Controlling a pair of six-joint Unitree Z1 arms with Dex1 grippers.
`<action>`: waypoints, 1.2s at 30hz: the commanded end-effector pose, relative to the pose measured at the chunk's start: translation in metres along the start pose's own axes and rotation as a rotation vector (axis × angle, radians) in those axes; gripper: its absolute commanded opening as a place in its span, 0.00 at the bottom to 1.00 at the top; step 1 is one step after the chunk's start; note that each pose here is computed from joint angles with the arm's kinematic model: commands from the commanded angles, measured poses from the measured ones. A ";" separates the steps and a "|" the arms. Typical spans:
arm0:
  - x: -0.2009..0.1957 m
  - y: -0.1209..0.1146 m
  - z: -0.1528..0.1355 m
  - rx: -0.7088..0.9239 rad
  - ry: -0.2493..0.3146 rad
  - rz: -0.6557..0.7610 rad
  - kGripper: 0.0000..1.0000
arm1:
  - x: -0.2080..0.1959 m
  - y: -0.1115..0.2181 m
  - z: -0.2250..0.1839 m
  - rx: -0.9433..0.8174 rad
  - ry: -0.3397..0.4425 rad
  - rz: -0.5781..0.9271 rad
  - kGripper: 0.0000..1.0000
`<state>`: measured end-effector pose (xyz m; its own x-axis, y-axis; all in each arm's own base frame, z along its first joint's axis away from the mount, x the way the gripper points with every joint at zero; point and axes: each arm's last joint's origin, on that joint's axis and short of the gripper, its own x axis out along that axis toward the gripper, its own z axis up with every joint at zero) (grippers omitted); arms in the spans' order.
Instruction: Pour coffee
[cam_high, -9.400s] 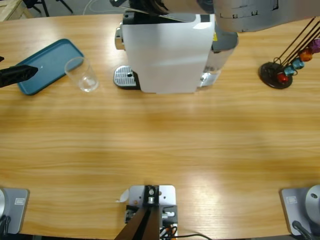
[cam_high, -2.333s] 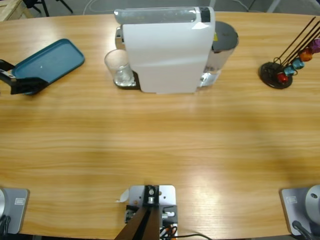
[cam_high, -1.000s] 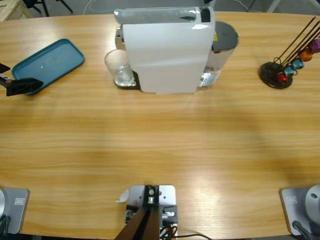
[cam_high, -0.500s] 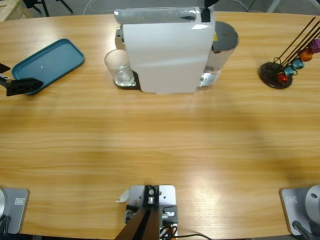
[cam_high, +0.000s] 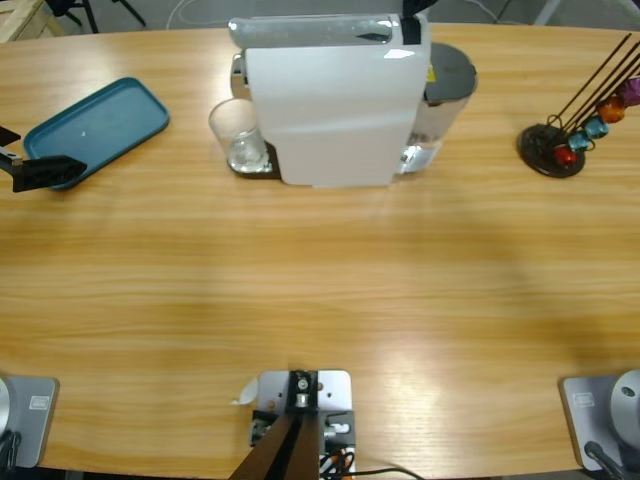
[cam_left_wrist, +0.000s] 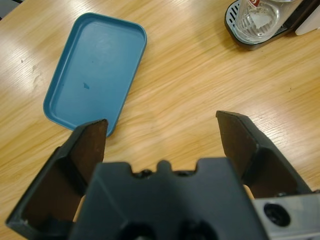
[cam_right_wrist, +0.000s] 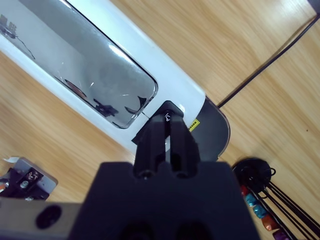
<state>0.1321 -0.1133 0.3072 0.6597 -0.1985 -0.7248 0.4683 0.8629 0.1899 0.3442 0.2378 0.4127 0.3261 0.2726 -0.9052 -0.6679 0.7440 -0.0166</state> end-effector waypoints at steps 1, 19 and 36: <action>0.000 0.001 -0.011 0.005 0.006 0.014 0.94 | -0.037 0.007 -0.002 -0.006 -0.129 -0.010 0.00; -0.001 0.001 -0.011 0.004 -0.001 0.012 0.94 | -0.054 0.013 -0.027 -0.008 -0.095 0.042 1.00; -0.001 0.001 -0.011 0.004 -0.002 0.012 0.94 | -0.058 0.013 -0.035 -0.007 -0.078 0.024 1.00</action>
<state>0.1321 -0.1134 0.3071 0.6615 -0.2000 -0.7228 0.4679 0.8632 0.1894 0.3045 0.2145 0.4486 0.3706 0.3472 -0.8614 -0.6807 0.7325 0.0024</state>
